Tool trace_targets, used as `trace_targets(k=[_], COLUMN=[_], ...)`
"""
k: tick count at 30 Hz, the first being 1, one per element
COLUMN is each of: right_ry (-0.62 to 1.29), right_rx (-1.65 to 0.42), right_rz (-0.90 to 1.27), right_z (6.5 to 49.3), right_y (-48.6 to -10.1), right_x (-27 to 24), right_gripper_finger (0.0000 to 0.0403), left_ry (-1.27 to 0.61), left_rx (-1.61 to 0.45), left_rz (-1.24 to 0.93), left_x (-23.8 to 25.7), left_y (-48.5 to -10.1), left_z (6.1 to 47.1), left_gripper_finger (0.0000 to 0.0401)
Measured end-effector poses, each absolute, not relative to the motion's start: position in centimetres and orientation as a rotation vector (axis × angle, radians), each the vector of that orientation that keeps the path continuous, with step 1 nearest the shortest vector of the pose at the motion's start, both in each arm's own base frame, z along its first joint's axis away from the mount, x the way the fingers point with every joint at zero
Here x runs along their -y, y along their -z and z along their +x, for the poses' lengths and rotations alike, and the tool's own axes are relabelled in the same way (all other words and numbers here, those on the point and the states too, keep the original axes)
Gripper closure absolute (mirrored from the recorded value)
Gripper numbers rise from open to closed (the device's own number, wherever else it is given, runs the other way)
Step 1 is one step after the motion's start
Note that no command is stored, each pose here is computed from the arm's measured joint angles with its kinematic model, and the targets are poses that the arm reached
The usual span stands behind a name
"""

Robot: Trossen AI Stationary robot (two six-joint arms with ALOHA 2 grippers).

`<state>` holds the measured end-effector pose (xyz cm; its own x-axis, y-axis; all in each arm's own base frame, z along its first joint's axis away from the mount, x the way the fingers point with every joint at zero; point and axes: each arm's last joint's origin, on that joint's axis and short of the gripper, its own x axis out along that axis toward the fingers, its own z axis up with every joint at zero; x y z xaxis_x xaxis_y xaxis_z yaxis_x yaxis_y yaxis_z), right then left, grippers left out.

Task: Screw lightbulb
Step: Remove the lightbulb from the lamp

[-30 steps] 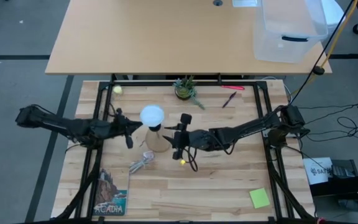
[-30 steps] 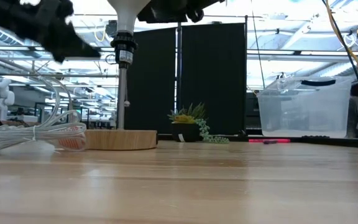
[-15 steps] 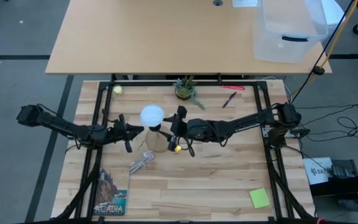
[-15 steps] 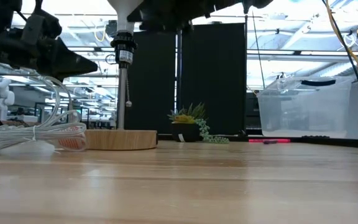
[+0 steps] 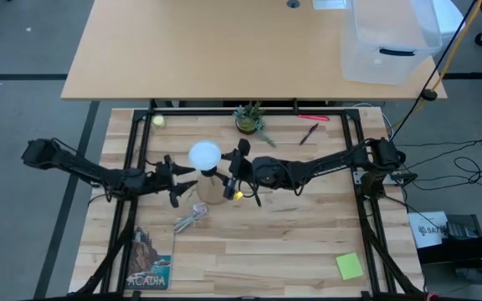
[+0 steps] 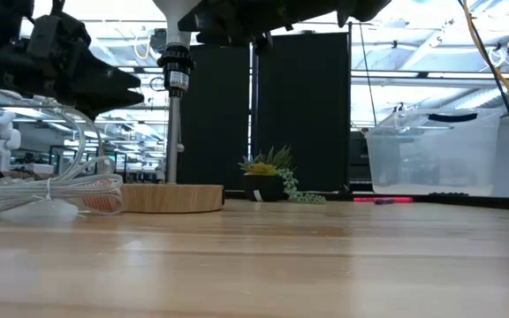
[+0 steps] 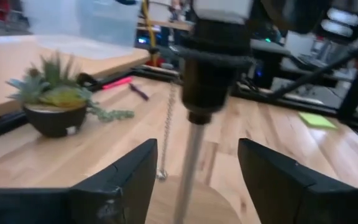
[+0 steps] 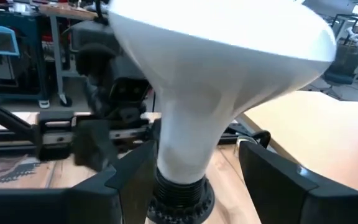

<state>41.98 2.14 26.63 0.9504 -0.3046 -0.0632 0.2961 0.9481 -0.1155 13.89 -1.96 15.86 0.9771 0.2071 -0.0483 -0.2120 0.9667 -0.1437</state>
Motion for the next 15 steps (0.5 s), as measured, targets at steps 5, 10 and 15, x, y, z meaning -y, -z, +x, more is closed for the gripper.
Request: trace_targets(k=[5, 10, 15], right_ry=[0.310, 0.311, 0.315], right_rx=[-0.080, -0.079, -0.079], right_rz=[-0.106, -0.105, -0.102], right_z=[42.0, 42.0, 42.0], right_y=[-26.6, -26.6, -26.6], right_x=[-2.1, -2.1, -2.0], right_gripper_finger=[0.0181, 0.0181, 0.0181], left_ry=[-0.193, -0.200, -0.185], left_rx=[-0.025, -0.050, -0.056], left_rz=[-0.112, -0.084, -0.069], left_x=[2.1, 2.0, 1.6], left_y=[-15.7, -15.1, -15.2], left_z=[14.5, 15.2, 16.5], left_gripper_finger=[0.0165, 0.0165, 0.0165])
